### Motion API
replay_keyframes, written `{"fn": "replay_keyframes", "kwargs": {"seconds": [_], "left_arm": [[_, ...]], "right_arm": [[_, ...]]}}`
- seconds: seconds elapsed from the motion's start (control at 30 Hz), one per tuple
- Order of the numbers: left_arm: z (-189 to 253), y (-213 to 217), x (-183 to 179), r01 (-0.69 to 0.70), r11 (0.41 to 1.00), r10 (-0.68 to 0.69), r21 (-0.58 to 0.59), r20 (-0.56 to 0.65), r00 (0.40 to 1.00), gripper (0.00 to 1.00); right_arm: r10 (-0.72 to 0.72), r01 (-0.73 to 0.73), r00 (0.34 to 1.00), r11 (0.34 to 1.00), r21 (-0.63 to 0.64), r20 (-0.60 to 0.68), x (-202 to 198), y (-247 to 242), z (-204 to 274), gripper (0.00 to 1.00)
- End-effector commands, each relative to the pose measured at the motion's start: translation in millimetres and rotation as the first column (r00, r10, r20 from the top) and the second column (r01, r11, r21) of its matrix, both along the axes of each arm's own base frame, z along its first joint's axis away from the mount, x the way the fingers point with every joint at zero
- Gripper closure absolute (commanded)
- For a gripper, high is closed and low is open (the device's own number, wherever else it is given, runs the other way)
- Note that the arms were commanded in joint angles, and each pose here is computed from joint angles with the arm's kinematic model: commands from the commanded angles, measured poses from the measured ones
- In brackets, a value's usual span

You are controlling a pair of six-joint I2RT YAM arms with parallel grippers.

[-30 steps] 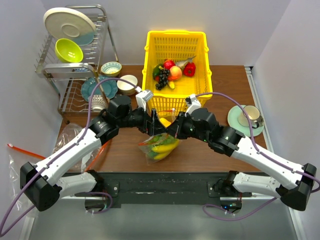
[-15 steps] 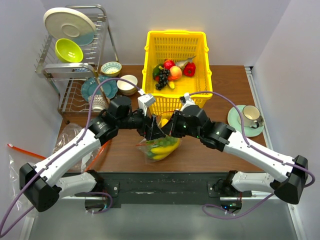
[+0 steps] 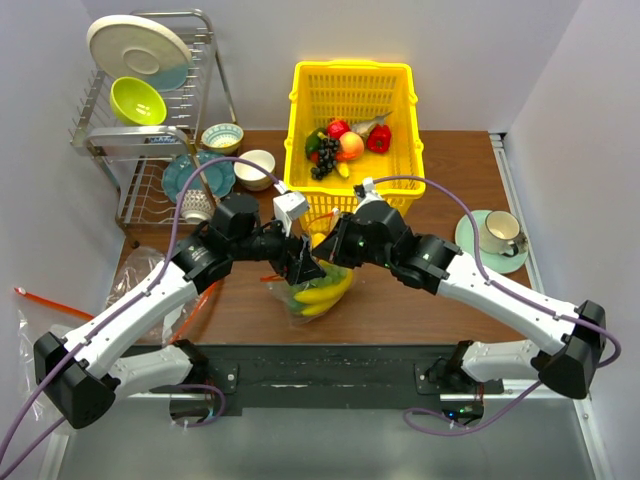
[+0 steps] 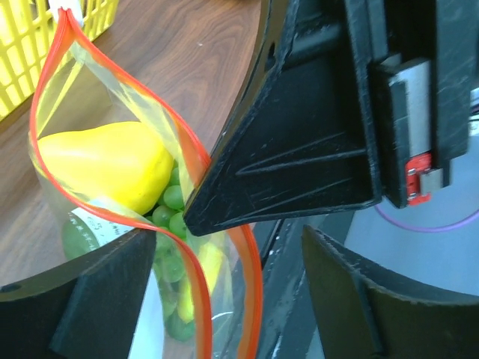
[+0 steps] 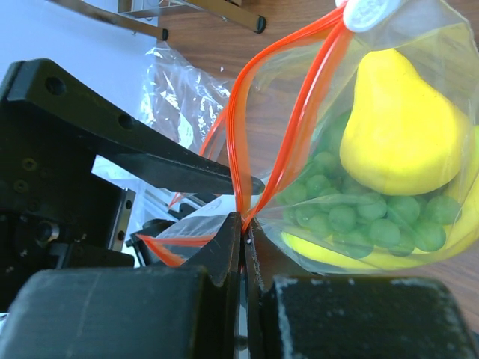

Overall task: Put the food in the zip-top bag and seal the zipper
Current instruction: Adjust the zipper food storage bag at the center of the board.

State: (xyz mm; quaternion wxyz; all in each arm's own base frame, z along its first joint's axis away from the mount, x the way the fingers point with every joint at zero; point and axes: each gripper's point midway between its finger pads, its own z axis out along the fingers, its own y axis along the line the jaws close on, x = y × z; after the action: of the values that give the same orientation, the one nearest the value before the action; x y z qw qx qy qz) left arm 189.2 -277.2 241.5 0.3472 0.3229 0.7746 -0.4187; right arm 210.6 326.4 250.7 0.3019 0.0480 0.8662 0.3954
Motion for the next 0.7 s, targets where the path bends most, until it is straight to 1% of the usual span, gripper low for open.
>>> {"fn": "replay_keyframes", "kwargs": {"seconds": [0.0, 0.03, 0.1, 0.13, 0.2, 0.3, 0.33, 0.4, 0.43, 0.47, 0.5, 0.53, 0.57, 0.6, 0.63, 0.67], "left_arm": [[0, 2, 5, -0.002, 1.000, 0.000, 0.027, 0.055, 0.998, 0.21], [-1, 3, 6, -0.010, 0.999, 0.008, 0.034, 0.057, 0.998, 0.23], [-3, 5, 8, -0.021, 0.999, 0.018, 0.046, 0.065, 0.998, 0.33], [-4, 5, 9, -0.027, 0.998, 0.023, 0.051, 0.066, 0.998, 0.42], [-5, 8, 11, -0.043, 0.997, 0.038, 0.060, 0.075, 0.996, 0.48], [-7, 11, 13, -0.061, 0.996, 0.055, 0.070, 0.077, 0.995, 0.54], [-8, 11, 13, -0.062, 0.996, 0.057, 0.070, 0.077, 0.995, 0.60], [-10, 12, 12, -0.065, 0.995, 0.060, 0.073, 0.075, 0.995, 0.64], [-11, 12, 12, -0.065, 0.995, 0.060, 0.075, 0.074, 0.995, 0.70], [-11, 12, 12, -0.066, 0.995, 0.061, 0.076, 0.074, 0.995, 0.74], [-12, 13, 11, -0.068, 0.995, 0.062, 0.078, 0.073, 0.995, 0.78], [-12, 13, 11, -0.070, 0.995, 0.065, 0.078, 0.071, 0.995, 0.85], [-13, 14, 12, -0.074, 0.994, 0.069, 0.081, 0.070, 0.995, 0.89], [-13, 14, 12, -0.076, 0.994, 0.070, 0.080, 0.071, 0.995, 0.93], [-14, 15, 12, -0.080, 0.993, 0.074, 0.084, 0.070, 0.995, 1.00], [-14, 15, 12, -0.082, 0.993, 0.076, 0.085, 0.069, 0.995, 1.00]], "right_arm": [[-0.032, 0.030, 0.999, 0.997, 0.069, 0.028, 7, 5, 29, 1.00], [-0.031, 0.029, 0.999, 0.997, 0.070, 0.030, 7, 6, 30, 1.00], [-0.025, 0.023, 0.999, 0.997, 0.072, 0.026, 7, 8, 30, 1.00], [-0.025, 0.023, 0.999, 0.997, 0.071, 0.023, 7, 8, 30, 1.00], [-0.023, 0.021, 1.000, 0.997, 0.075, 0.018, 6, 9, 29, 1.00], [-0.023, 0.022, 1.000, 0.997, 0.077, 0.013, 6, 9, 27, 0.99], [-0.025, 0.024, 1.000, 0.997, 0.077, 0.013, 6, 9, 27, 0.99], [-0.024, 0.023, 1.000, 0.997, 0.079, 0.013, 6, 9, 28, 0.98], [-0.024, 0.023, 1.000, 0.997, 0.077, 0.013, 5, 9, 27, 0.97], [-0.025, 0.024, 1.000, 0.996, 0.082, 0.016, 6, 9, 29, 0.97], [-0.025, 0.024, 1.000, 0.996, 0.081, 0.015, 6, 8, 29, 0.94], [-0.027, 0.025, 0.999, 0.997, 0.078, 0.018, 6, 8, 29, 0.92], [-0.030, 0.027, 0.999, 0.996, 0.081, 0.026, 6, 6, 32, 0.90], [-0.036, 0.034, 0.999, 0.996, 0.079, 0.033, 6, 4, 33, 0.85], [-0.039, 0.036, 0.999, 0.997, 0.070, 0.037, 6, 2, 32, 0.82], [-0.048, 0.045, 0.998, 0.997, 0.067, 0.045, 8, 0, 34, 0.78]]}}
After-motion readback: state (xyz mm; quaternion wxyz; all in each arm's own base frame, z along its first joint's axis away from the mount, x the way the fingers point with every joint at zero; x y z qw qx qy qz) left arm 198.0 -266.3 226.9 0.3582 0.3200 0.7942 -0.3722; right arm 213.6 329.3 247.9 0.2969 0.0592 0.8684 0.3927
